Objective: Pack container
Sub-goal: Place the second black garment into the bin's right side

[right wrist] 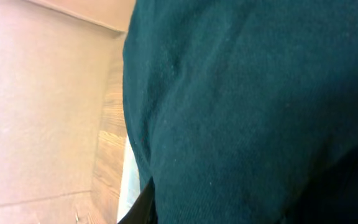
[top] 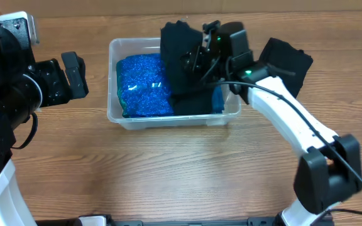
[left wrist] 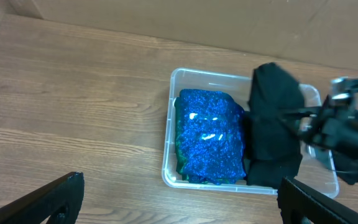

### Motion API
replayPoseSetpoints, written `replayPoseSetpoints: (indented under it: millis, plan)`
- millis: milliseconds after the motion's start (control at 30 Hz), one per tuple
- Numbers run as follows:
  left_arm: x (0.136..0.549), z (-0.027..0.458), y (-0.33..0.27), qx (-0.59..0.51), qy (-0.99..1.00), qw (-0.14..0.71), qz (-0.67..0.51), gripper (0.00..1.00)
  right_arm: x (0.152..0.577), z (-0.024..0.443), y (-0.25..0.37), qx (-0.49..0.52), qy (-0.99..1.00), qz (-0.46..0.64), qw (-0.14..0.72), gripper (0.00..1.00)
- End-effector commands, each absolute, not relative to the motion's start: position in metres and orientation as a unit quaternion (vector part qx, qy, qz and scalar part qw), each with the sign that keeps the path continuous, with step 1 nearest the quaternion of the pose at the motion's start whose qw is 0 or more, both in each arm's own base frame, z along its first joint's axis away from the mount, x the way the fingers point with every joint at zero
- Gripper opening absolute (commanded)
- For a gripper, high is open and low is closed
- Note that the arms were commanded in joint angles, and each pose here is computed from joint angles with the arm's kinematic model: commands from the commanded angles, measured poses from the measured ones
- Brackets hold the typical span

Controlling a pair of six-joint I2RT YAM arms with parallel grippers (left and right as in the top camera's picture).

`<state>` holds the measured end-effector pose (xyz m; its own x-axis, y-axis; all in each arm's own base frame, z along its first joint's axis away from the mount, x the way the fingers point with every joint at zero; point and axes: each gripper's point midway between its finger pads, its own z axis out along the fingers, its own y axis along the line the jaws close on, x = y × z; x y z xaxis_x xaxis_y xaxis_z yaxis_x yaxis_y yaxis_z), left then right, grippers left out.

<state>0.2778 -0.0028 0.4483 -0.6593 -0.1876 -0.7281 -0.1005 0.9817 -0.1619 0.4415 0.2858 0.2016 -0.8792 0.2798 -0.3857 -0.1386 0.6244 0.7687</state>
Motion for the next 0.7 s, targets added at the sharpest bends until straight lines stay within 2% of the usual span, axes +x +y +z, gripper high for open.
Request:
replayPoseSetpoints:
  millis: [0, 100, 133, 167, 200, 233, 267, 300, 400, 533, 600, 667]
  plan:
    - [0.277, 0.451, -0.003, -0.069, 0.908, 0.411, -0.048, 1.0, 0.458, 0.183, 0.277, 0.098, 0.873, 0.412, 0.241, 0.06]
    - [0.277, 0.451, -0.003, -0.069, 0.908, 0.411, -0.048, 1.0, 0.465, 0.163, 0.268, 0.12, 0.885, 0.379, 0.243, 0.08]
    - [0.277, 0.451, -0.003, -0.069, 0.908, 0.411, -0.048, 1.0, 0.466, 0.156, 0.268, 0.123, 0.887, 0.374, 0.241, 0.12]
    - [0.277, 0.451, -0.003, -0.069, 0.908, 0.411, -0.048, 1.0, 0.467, 0.151, 0.267, 0.124, 0.889, 0.368, 0.24, 0.22]
    - [0.277, 0.451, -0.003, -0.069, 0.908, 0.411, -0.048, 1.0, 0.469, 0.145, 0.265, 0.125, 0.892, 0.36, 0.242, 0.43]
    - [0.277, 0.451, -0.003, -0.069, 0.908, 0.411, -0.048, 1.0, 0.471, 0.139, 0.264, 0.115, 0.896, 0.351, 0.246, 0.7]
    - [0.277, 0.451, -0.003, -0.069, 0.908, 0.411, -0.048, 1.0, 0.47, 0.136, 0.264, 0.096, 0.9, 0.345, 0.25, 0.81]
    - [0.277, 0.451, -0.003, -0.069, 0.908, 0.411, -0.048, 1.0, 0.469, 0.134, 0.264, 0.075, 0.903, 0.338, 0.255, 0.87]
    - [0.277, 0.451, -0.003, -0.069, 0.908, 0.411, -0.048, 1.0, 0.467, 0.146, 0.253, 0.029, 0.908, 0.312, 0.278, 0.86]
    - [0.277, 0.451, -0.003, -0.069, 0.908, 0.411, -0.048, 1.0, 0.464, 0.188, 0.22, 0.053, 0.904, 0.281, 0.319, 0.74]
    - [0.277, 0.451, -0.003, -0.069, 0.908, 0.411, -0.048, 1.0, 0.457, 0.221, 0.215, 0.05, 0.891, 0.293, 0.343, 0.47]
    - [0.277, 0.451, -0.003, -0.069, 0.908, 0.411, -0.048, 1.0, 0.446, 0.245, 0.216, 0.041, 0.882, 0.301, 0.359, 0.28]
